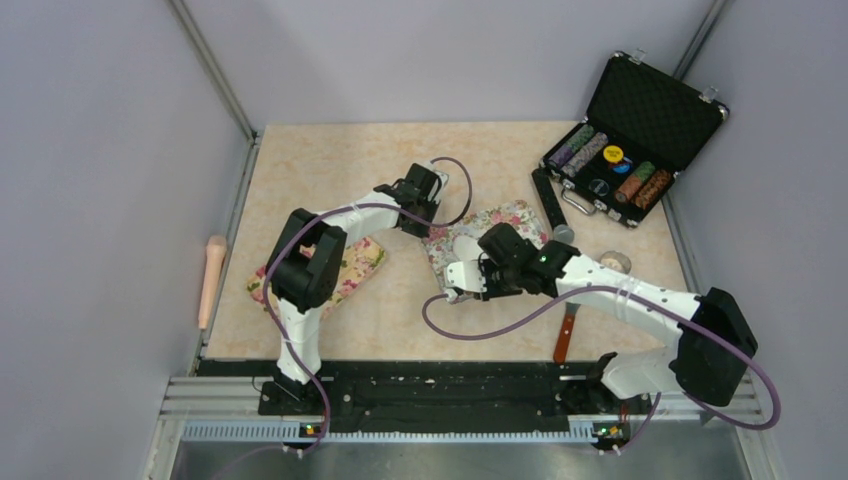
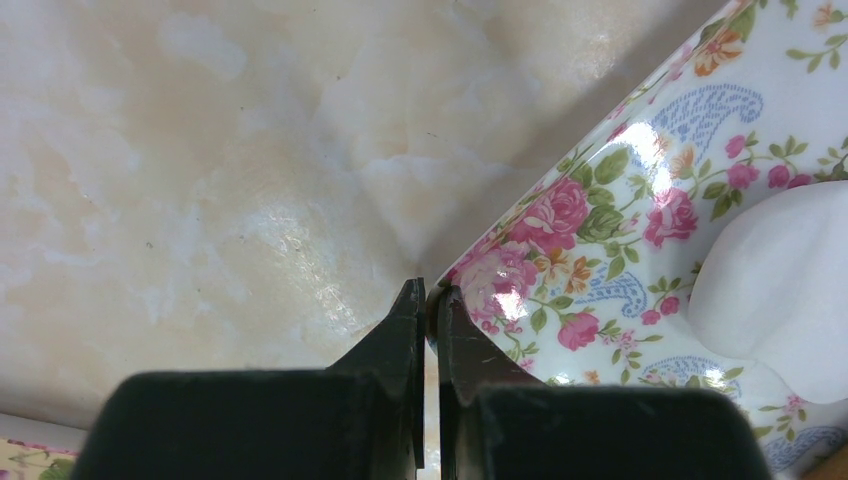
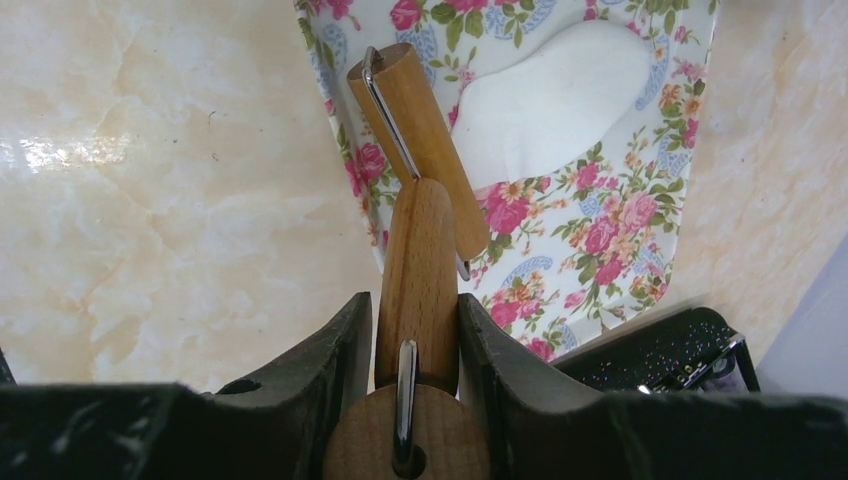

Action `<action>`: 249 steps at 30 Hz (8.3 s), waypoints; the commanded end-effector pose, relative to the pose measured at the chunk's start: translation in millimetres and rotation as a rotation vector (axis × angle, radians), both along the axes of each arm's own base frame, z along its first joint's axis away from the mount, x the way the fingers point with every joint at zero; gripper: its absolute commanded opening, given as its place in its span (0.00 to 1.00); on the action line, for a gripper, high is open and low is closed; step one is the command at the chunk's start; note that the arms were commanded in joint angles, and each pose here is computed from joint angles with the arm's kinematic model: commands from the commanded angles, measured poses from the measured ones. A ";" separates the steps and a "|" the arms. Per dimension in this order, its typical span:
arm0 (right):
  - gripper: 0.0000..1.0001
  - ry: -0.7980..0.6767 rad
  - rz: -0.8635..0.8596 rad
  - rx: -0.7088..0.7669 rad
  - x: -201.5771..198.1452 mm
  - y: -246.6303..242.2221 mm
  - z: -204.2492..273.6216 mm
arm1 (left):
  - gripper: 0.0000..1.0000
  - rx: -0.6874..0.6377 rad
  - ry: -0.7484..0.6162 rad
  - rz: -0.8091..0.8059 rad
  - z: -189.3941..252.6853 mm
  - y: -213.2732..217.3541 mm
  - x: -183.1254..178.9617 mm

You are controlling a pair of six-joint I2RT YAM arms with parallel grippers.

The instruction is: Roll out the dumpling wrappers from the dough

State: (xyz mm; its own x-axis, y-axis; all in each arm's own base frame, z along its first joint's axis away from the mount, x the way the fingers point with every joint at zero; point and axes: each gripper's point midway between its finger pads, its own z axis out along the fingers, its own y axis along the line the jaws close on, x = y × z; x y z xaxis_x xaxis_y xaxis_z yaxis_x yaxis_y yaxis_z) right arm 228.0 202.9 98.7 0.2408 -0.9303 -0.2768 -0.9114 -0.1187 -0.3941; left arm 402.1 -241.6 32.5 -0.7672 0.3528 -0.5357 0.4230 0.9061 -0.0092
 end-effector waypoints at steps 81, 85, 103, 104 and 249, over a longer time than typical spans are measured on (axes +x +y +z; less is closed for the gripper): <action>0.00 -0.397 -0.122 0.261 78.0 46.3 86.3 | 0.00 -0.059 -0.105 -0.087 38.3 -10.4 4.8; 0.00 -0.356 -0.120 0.200 81.3 45.9 44.1 | 0.00 -0.060 -0.098 -0.085 36.0 -10.8 4.6; 0.00 0.108 0.047 -0.172 -16.8 -11.9 -54.2 | 0.00 -0.068 -0.109 -0.085 40.7 -12.2 5.6; 0.00 0.117 0.048 -0.180 -19.3 -13.8 -56.1 | 0.00 -0.069 -0.110 -0.085 41.3 -12.1 5.7; 0.82 -0.783 -0.797 0.515 55.2 -162.6 107.6 | 0.72 -0.080 -0.262 0.196 126.6 211.7 -31.1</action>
